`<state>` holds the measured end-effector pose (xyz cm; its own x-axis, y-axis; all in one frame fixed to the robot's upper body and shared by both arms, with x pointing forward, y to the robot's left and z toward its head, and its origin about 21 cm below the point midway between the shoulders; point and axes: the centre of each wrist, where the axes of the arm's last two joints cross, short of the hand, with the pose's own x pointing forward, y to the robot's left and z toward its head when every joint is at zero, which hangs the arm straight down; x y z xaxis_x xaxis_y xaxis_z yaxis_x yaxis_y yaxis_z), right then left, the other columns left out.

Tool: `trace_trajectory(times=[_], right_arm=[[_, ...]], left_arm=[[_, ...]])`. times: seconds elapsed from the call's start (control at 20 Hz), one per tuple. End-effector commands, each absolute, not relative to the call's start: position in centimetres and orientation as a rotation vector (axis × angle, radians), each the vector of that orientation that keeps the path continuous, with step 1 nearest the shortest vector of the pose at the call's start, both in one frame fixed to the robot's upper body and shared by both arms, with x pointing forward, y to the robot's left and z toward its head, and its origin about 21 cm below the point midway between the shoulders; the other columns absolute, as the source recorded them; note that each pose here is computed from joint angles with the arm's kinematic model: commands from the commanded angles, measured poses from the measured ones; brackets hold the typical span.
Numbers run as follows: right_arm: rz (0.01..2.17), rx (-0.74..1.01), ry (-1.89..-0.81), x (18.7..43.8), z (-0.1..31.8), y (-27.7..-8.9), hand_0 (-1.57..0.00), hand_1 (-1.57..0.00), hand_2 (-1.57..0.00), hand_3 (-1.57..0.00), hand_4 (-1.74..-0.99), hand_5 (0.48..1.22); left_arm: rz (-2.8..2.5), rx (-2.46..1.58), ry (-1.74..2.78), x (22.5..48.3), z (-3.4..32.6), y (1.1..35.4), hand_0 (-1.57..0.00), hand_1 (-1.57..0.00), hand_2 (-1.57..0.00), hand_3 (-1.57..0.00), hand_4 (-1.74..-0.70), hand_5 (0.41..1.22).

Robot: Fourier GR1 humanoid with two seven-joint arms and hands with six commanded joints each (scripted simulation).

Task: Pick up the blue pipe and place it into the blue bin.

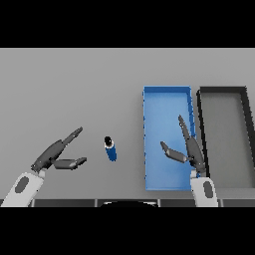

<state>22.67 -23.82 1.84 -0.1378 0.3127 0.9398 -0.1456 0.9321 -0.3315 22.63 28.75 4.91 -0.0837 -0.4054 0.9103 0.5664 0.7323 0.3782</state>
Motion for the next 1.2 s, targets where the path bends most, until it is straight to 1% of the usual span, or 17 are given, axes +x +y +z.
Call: trace_trajectory(times=[0.0,0.15,0.2,0.25,0.35,0.45,0.5,0.6,0.65,0.7,0.9,0.95,1.0,1.05,1.1,1.15], right_arm=[[0.385,-0.128,-1.65,22.9,1.8,-23.7,0.0,0.0,0.0,0.0,-1.229,0.576],[0.395,-0.128,-1.659,22.8,2.0,-23.6,0.0,0.0,0.0,0.0,-1.219,0.572],[0.402,-0.128,-1.668,22.6,1.9,-24.0,0.0,0.0,0.0,0.0,-1.213,0.572],[0.402,-0.127,-1.667,22.9,2.2,-23.5,0.0,0.0,0.0,0.0,-1.213,0.571],[0.397,-0.134,-1.642,22.6,1.7,-23.4,0.0,0.0,0.0,0.0,-1.21,0.57],[0.386,-0.119,-1.645,22.8,1.9,-23.5,0.0,0.0,0.0,0.0,-1.21,0.564],[0.38,-0.112,-1.649,22.6,1.8,-23.3,0.0,0.0,0.0,0.0,-1.211,0.56],[0.374,-0.124,-1.642,22.8,1.9,-23.8,0.0,0.0,0.0,0.0,-1.207,0.555],[0.378,-0.115,-1.654,22.7,1.9,-23.7,0.0,0.0,0.0,0.0,-1.206,0.554],[0.381,-0.114,-1.663,22.5,2.1,-23.9,0.0,0.0,0.0,0.0,-1.205,0.554],[0.364,-0.119,-1.641,22.6,1.7,-23.9,0.0,0.0,0.0,0.0,-1.202,0.549],[0.36,-0.118,-1.645,22.5,1.6,-23.9,0.0,0.0,0.0,0.0,-1.201,0.548],[0.365,-0.115,-1.656,22.4,1.8,-24.1,0.0,0.0,0.0,0.0,-1.2,0.547],[0.367,-0.116,-1.664,22.3,1.9,-24.3,0.0,0.0,0.0,0.0,-1.198,0.547],[0.377,-0.125,-1.643,22.4,1.8,-24.1,0.0,0.0,0.0,0.0,-1.195,0.548],[0.373,-0.135,-1.625,22.8,1.7,-24.3,0.0,0.0,0.0,0.0,-1.192,0.549]], left_arm=[[-0.833,-0.152,-1.416,22.5,4.9,28.2,0.0,0.0,0.0,0.0,-1.03,0.496],[-0.902,-0.2,-1.385,21.7,4.2,26.3,0.0,0.0,0.0,0.0,-1.08,0.472],[-0.922,-0.212,-1.381,21.6,3.8,25.5,0.0,0.0,0.0,0.0,-1.08,0.469],[-0.931,-0.224,-1.385,21.9,3.9,24.9,0.0,0.0,0.0,0.0,-1.1,0.466],[-0.939,-0.244,-1.389,22.1,3.4,23.9,0.0,0.0,0.0,0.0,-1.12,0.47],[-0.934,-0.269,-1.414,22.6,2.7,22.4,0.0,0.0,0.0,0.0,-1.15,0.484],[-0.93,-0.276,-1.424,22.6,2.1,22.1,0.0,0.0,0.0,0.0,-1.15,0.486],[-0.909,-0.277,-1.43,23.1,1.3,20.8,0.0,0.0,0.0,0.0,-1.14,0.488],[-0.897,-0.279,-1.423,23.3,0.9,20.2,0.0,0.0,0.0,0.0,-1.13,0.488],[-0.876,-0.287,-1.423,23.4,0.5,19.6,0.0,0.0,0.0,0.0,-1.13,0.487],[-0.829,-0.317,-1.412,24.3,-0.8,18.3,0.0,0.0,0.0,0.0,-1.14,0.497],[-0.833,-0.302,-1.418,24.3,-1.4,17.7,0.0,0.0,0.0,0.0,-1.12,0.494],[-0.837,-0.279,-1.436,24.6,-1.6,17.9,0.0,0.0,0.0,0.0,-1.1,0.497],[-0.829,-0.292,-1.454,24.4,-1.9,17.6,0.0,0.0,-0.01,0.0,-1.1,0.506],[-0.827,-0.304,-1.459,24.6,-2.2,17.2,0.0,0.0,-0.02,0.0,-1.1,0.517],[-0.807,-0.337,-1.463,24.9,-2.2,16.8,0.0,0.0,-0.05,-0.02,-1.12,0.543]])
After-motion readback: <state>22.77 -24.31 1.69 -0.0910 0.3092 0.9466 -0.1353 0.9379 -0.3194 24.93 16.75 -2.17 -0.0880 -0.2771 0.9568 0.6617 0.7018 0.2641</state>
